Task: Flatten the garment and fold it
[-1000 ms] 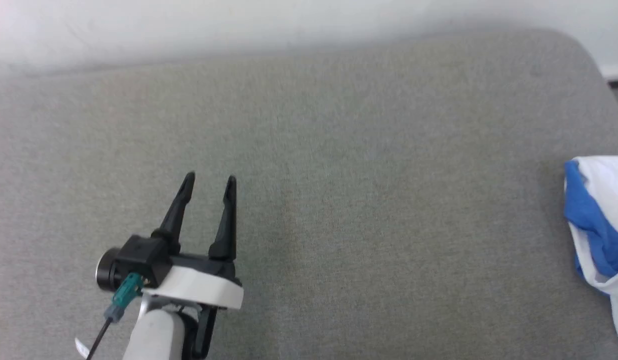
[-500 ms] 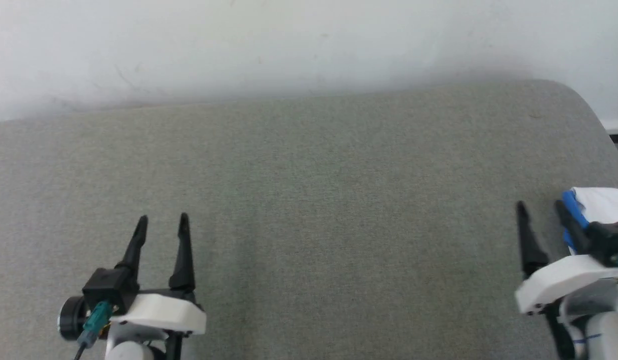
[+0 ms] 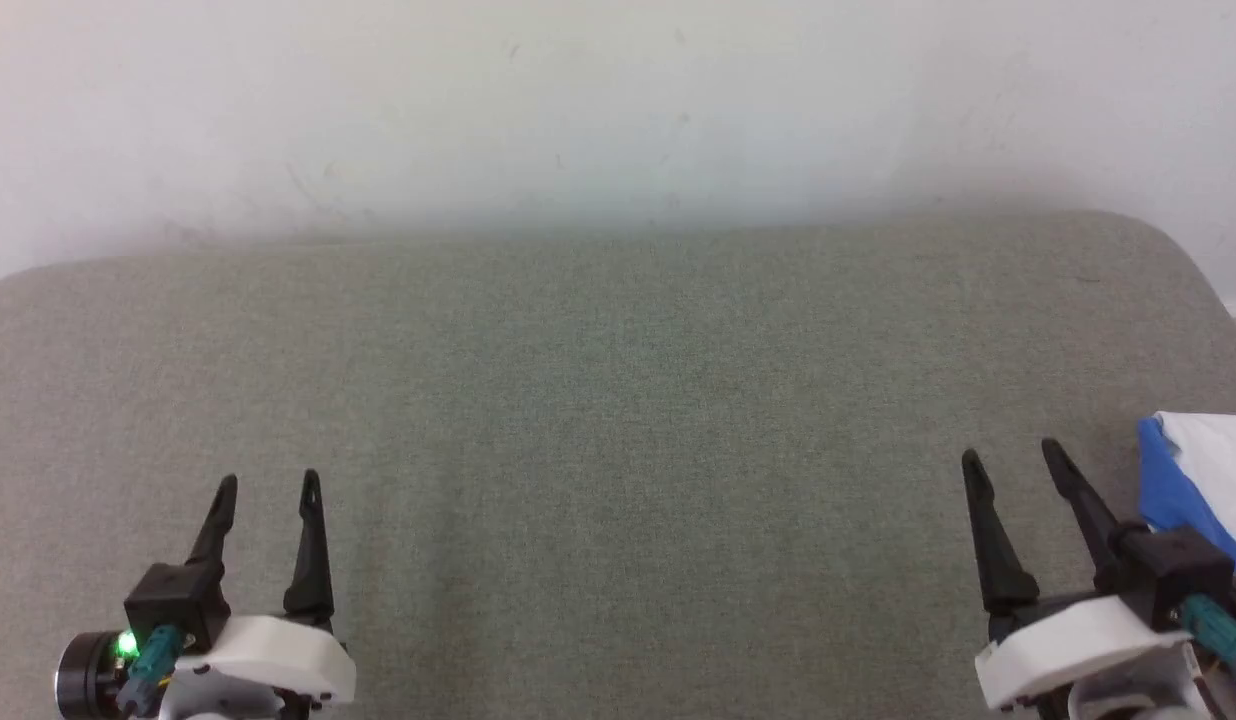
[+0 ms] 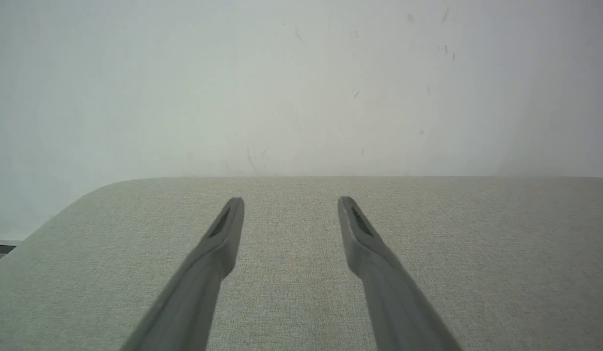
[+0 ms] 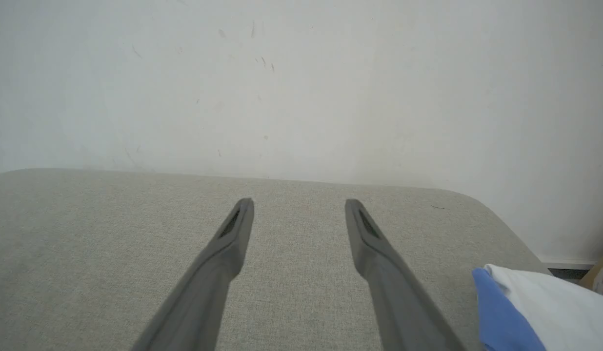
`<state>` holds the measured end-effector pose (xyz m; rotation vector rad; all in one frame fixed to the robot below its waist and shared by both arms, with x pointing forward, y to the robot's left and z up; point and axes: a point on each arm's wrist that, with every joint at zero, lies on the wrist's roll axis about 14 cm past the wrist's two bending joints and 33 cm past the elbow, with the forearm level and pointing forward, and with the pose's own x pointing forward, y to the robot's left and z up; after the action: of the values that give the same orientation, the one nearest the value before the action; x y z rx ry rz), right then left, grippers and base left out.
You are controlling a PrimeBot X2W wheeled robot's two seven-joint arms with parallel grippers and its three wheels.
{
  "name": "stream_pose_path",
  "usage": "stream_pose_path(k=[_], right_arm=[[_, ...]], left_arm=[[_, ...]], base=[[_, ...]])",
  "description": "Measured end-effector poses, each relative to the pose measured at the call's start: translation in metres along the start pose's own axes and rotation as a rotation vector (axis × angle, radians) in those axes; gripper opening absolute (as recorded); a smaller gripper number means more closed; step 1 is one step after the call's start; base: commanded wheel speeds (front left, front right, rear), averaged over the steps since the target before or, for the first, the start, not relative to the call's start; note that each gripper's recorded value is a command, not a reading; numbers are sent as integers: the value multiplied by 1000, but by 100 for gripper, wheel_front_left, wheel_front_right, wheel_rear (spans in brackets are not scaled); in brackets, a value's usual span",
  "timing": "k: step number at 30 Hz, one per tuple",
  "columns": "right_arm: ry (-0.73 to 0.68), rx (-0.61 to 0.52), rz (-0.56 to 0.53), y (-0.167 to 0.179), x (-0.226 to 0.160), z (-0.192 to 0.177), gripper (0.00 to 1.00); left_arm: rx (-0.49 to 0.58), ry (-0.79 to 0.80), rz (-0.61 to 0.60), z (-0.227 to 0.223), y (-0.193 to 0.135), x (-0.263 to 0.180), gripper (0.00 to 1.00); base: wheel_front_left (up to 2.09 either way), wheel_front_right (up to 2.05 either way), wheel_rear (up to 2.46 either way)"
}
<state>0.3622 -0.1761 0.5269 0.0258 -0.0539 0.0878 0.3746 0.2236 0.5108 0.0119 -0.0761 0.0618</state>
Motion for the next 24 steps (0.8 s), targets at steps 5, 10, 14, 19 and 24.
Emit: stream_pose_path(k=[5, 10, 14, 19, 24], right_arm=[[13, 3, -9, 0, -18, -1, 100], [6, 31, -15, 0, -27, 2, 100], [13, 40, -16, 0, -27, 0, 100], [25, 44, -7, 3, -26, -4, 0], [27, 41, -7, 3, -26, -4, 0]], left_arm=[[9, 17, -16, -4, -2, -10, 100], [8, 33, -30, -10, -6, -17, 100], [7, 40, -39, -12, -9, -18, 100], [10, 51, -49, -15, -12, -17, 0], [9, 53, -49, -16, -12, -17, 0]], base=[[0, 0, 0], [0, 0, 0], [0, 0, 0], [0, 0, 0], [0, 0, 0]])
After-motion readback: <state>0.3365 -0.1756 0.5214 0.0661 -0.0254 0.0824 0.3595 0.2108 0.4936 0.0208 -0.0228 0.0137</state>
